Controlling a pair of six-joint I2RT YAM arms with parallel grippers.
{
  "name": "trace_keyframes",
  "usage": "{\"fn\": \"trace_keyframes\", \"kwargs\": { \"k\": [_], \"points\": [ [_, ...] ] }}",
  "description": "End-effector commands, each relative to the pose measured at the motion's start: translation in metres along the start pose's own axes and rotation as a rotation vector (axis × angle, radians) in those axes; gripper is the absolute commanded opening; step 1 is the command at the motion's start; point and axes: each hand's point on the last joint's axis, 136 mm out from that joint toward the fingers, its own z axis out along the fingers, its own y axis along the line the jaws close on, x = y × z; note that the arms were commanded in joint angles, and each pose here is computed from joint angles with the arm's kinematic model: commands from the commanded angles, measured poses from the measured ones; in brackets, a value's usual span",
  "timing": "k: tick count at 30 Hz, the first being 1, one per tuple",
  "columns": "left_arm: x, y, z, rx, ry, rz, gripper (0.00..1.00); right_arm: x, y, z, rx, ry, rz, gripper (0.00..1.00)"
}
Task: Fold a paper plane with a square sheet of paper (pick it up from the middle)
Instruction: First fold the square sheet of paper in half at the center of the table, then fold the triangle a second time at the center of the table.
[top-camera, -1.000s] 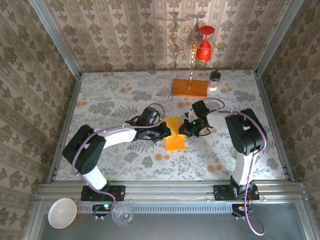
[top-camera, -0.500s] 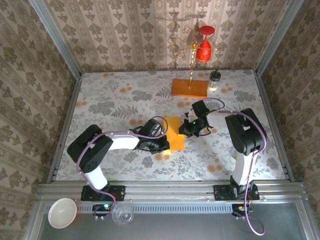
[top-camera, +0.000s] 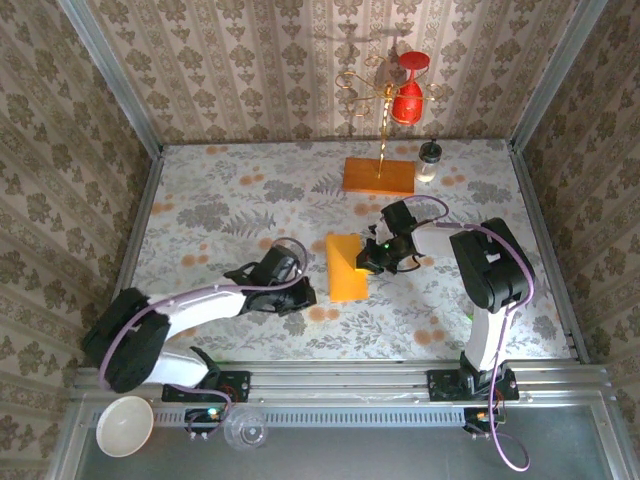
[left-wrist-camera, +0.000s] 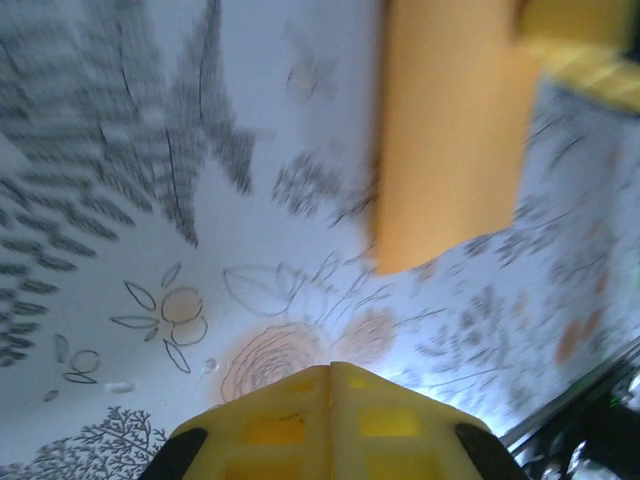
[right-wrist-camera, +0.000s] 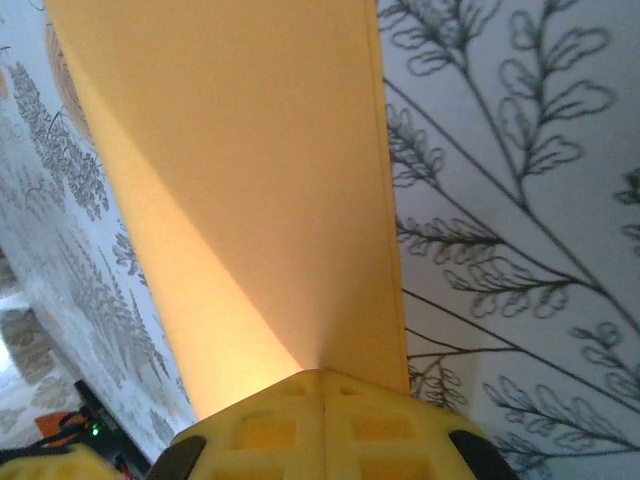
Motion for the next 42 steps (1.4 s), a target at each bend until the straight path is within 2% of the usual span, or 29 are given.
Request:
{"fn": "trace_keyframes", "kwargs": {
  "k": [1, 7, 11, 13, 17, 22, 28, 34, 42],
  "points": [
    [-0.025, 0.004, -0.015, -0.018, -0.118, -0.032, 0.14, 0.04, -0.074, 0.029, 0.356, 0.022, 0.143, 0.01],
    [-0.053, -0.006, -0.018, 0.051, -0.11, -0.051, 0.23, 0.023, -0.025, 0.04, 0.242, -0.072, 0.182, 0.02],
    [-0.07, -0.014, -0.009, 0.102, -0.066, -0.043, 0.26, 0.011, 0.008, 0.026, 0.179, -0.081, 0.072, 0.03],
    [-0.079, -0.022, -0.004, 0.13, -0.056, -0.03, 0.26, 0.011, 0.025, 0.014, 0.141, -0.08, 0.004, 0.07],
    [-0.091, -0.036, 0.01, 0.164, -0.018, 0.005, 0.28, 0.013, 0.048, -0.018, 0.093, -0.137, -0.068, 0.21],
    [-0.103, -0.035, 0.03, 0.16, 0.024, 0.024, 0.28, 0.014, 0.045, -0.048, 0.07, -0.251, 0.0, 0.35],
    [-0.107, -0.029, 0.047, 0.145, 0.064, 0.01, 0.28, 0.026, 0.025, -0.06, 0.061, -0.308, 0.092, 0.37],
    [-0.113, -0.006, 0.058, 0.092, 0.066, -0.069, 0.27, 0.042, 0.021, -0.053, 0.018, -0.251, 0.117, 0.39],
    [-0.11, 0.008, 0.068, 0.055, 0.097, -0.135, 0.27, 0.063, 0.022, -0.024, -0.082, -0.124, 0.159, 0.43]
  ]
}}
